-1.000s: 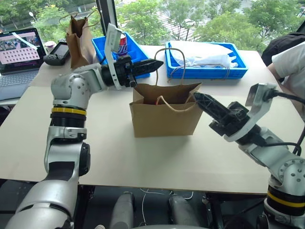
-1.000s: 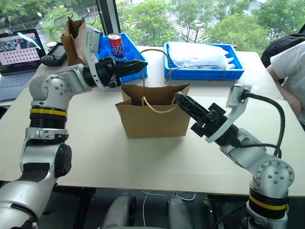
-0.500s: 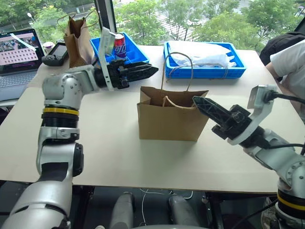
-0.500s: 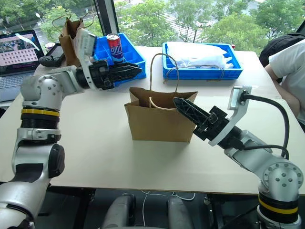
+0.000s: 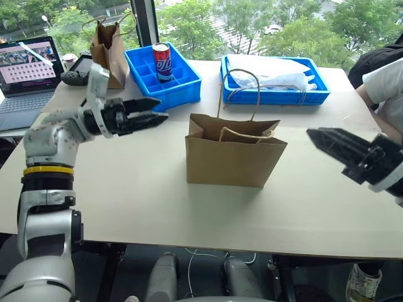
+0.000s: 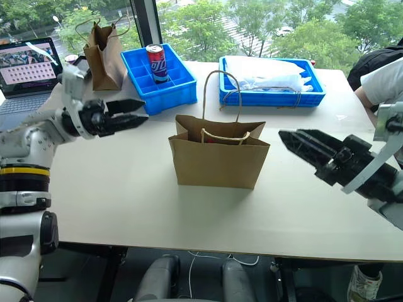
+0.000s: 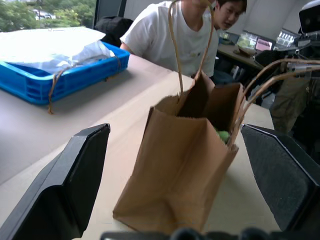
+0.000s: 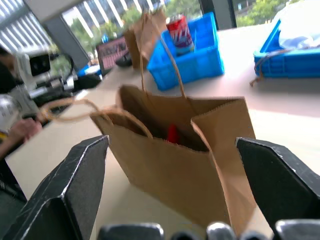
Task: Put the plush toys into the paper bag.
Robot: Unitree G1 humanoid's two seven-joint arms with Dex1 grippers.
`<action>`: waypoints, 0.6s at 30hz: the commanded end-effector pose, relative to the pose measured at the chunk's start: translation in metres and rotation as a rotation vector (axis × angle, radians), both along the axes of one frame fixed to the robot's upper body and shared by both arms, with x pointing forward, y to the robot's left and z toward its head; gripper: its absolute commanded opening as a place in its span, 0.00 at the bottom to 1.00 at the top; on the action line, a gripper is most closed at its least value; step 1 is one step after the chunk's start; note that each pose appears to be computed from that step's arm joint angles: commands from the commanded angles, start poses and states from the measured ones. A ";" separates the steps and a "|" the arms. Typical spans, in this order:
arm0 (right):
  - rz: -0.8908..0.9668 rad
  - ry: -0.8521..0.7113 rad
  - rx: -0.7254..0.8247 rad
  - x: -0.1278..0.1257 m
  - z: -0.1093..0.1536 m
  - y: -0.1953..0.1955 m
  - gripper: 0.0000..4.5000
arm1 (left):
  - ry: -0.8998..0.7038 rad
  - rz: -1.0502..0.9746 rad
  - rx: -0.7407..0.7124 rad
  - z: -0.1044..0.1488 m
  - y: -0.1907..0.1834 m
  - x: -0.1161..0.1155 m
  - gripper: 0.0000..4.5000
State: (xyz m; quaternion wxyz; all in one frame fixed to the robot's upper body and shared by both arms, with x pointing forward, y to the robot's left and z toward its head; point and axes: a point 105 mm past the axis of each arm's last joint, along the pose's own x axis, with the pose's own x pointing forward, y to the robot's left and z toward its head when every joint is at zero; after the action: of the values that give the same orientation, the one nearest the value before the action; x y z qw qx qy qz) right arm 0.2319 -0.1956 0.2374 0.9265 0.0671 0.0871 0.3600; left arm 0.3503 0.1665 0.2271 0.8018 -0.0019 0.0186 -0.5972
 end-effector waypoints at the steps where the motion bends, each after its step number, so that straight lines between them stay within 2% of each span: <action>1: 0.063 -0.001 -0.151 -0.008 -0.011 0.012 0.88 | -0.100 -0.035 0.035 0.007 -0.002 -0.003 1.00; 3: 0.094 0.015 -0.162 -0.011 -0.017 0.018 0.76 | -0.115 -0.036 0.039 0.005 -0.002 -0.002 1.00; 8: 0.121 0.022 -0.162 -0.013 -0.022 0.025 0.36 | -0.137 -0.042 0.045 0.006 -0.002 -0.001 1.00; 13: 0.149 0.031 -0.156 -0.012 -0.027 0.033 0.01 | -0.157 -0.036 0.063 0.000 -0.006 0.004 1.00; 18: 0.225 0.030 -0.136 -0.015 -0.032 0.057 0.01 | -0.158 -0.046 0.062 -0.008 -0.016 0.014 1.00</action>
State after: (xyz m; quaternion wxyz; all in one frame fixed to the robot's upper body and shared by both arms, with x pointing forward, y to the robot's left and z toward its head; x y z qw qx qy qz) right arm 0.2194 -0.1466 0.1991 0.8847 0.0051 0.1502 0.4413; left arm 0.3628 0.1524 0.2065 0.7914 0.0467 -0.0036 -0.6095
